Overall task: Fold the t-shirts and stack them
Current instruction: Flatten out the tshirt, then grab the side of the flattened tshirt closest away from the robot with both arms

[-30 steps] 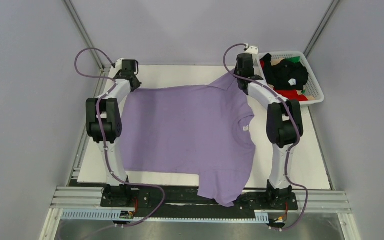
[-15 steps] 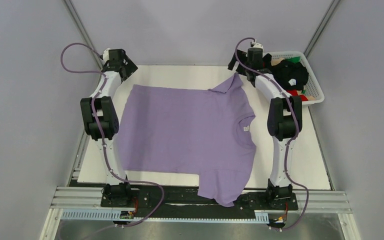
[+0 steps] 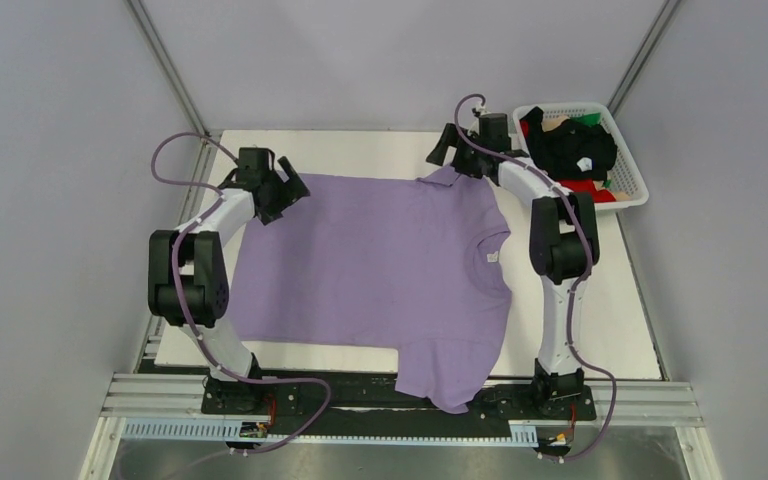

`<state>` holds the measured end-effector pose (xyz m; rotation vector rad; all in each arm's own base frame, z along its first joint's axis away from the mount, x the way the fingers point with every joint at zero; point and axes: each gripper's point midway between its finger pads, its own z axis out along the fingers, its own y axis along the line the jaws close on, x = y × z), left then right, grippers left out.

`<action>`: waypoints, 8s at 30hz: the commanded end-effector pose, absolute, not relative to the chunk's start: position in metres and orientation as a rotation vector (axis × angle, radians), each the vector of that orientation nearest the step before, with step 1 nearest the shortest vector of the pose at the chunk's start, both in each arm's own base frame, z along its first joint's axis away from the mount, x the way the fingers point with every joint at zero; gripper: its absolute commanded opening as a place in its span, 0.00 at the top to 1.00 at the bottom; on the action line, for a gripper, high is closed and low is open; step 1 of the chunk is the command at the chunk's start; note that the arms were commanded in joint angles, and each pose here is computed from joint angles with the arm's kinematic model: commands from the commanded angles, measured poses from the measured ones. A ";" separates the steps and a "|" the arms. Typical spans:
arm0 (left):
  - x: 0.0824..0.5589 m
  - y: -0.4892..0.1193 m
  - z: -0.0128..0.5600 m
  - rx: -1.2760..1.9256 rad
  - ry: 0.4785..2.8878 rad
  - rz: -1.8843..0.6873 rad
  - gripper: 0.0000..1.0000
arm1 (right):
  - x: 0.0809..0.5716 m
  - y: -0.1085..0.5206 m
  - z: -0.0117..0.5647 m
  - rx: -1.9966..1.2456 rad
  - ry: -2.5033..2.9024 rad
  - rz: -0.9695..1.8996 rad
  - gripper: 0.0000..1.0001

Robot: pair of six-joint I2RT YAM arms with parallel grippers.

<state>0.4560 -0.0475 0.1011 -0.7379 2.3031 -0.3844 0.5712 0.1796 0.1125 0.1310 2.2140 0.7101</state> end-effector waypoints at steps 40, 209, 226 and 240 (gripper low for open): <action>0.439 -0.050 0.067 -0.661 2.439 -0.341 0.00 | 0.689 0.282 0.155 0.266 1.756 1.093 0.00; 0.230 0.019 0.029 -1.367 2.312 0.015 1.00 | 0.116 0.191 0.023 -0.164 3.054 0.256 0.53; 0.204 0.022 0.033 -1.367 2.353 0.079 1.00 | 0.065 0.167 0.004 -0.040 3.216 0.126 1.00; 0.177 0.016 0.052 -1.336 2.321 0.019 1.00 | 0.066 0.188 0.040 -0.115 3.133 0.352 1.00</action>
